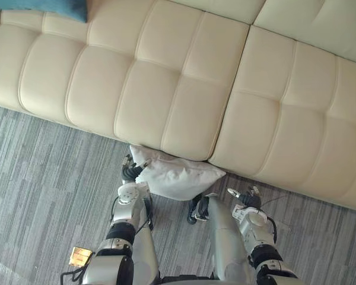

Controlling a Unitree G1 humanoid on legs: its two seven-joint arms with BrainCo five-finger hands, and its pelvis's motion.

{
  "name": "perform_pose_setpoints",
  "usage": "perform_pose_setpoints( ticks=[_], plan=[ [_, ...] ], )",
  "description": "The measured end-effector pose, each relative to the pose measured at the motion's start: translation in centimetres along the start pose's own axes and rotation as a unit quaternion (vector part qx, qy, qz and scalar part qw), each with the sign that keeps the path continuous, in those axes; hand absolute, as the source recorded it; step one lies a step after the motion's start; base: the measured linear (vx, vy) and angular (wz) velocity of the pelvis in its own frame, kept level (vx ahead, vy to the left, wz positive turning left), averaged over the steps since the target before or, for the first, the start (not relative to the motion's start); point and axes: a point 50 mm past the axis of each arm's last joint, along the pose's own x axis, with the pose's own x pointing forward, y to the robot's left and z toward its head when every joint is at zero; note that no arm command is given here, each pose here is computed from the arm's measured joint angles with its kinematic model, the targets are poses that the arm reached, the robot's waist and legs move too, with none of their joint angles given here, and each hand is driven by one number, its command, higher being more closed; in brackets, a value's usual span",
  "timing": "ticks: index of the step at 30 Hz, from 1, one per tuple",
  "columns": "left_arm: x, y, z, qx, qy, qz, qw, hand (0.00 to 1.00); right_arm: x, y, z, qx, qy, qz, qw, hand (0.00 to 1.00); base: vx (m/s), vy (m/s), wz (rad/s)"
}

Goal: Pick up cushions and gather them together orderly.

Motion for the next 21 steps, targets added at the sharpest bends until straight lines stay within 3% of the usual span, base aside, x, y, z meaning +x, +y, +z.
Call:
perform_pose_setpoints(
  ticks=[10,16,21],
  plan=[
    [0.7,-0.8,1.5,-0.006,-0.016,-0.006,1.000,0.00,0.4,1.3,1.6,0.019,-0.021,0.013,1.000,0.00,-0.17,0.008,0.03],
    [1.2,0.6,2.2,-0.006,-0.024,0.018,1.000,0.00,0.8,1.5,2.1,0.040,-0.020,0.003,0.999,0.00,-0.29,-0.011,0.04],
    [2.8,1.2,6.9,0.006,-0.088,0.026,0.996,0.00,1.9,2.5,5.7,0.100,-0.048,0.000,0.994,0.00,-0.14,-0.011,-0.06]
  ],
)
